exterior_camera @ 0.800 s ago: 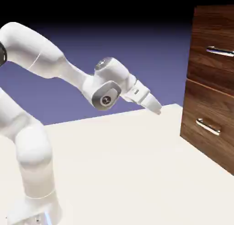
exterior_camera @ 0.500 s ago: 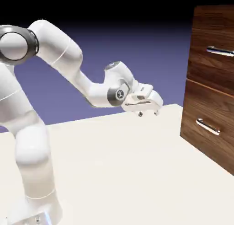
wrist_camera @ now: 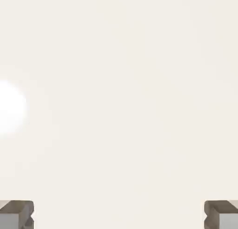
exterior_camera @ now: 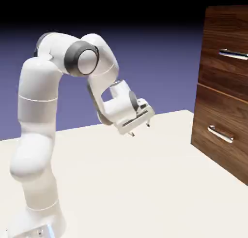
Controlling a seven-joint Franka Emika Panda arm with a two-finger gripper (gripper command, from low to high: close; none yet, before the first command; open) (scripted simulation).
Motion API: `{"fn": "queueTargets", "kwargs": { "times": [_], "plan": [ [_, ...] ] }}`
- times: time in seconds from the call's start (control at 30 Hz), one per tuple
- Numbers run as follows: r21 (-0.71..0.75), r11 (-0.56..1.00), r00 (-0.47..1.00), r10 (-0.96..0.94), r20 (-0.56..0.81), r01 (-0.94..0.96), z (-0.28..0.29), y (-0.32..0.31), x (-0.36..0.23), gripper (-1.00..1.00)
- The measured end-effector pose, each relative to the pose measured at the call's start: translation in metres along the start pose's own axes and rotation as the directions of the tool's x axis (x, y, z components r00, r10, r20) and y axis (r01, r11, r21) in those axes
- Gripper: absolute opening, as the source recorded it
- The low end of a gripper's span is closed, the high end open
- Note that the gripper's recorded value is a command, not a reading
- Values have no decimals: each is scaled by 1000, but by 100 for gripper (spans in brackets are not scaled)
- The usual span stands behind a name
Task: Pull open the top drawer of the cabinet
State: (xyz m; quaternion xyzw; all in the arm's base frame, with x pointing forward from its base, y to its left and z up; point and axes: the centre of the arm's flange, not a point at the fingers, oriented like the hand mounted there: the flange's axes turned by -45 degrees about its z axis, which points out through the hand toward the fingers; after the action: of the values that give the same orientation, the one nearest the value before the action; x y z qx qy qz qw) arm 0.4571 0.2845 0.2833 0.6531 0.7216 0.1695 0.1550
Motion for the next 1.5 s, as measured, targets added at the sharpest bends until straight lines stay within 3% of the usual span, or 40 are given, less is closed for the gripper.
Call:
{"fn": "queueTargets", "kwargs": {
  "times": [0.33,0.67,0.93,1.23,1.5],
  "plan": [
    [-195,922,917,-367,-156,335,-15,24,81,100],
    [-548,771,863,-479,-162,325,-81,120,87,100],
    [-772,615,937,-341,-74,163,-139,231,-5,100],
    [-894,449,996,80,40,0,-168,326,-230,100],
    [-894,447,995,89,41,-3,-152,361,-239,100]
  ]
}}
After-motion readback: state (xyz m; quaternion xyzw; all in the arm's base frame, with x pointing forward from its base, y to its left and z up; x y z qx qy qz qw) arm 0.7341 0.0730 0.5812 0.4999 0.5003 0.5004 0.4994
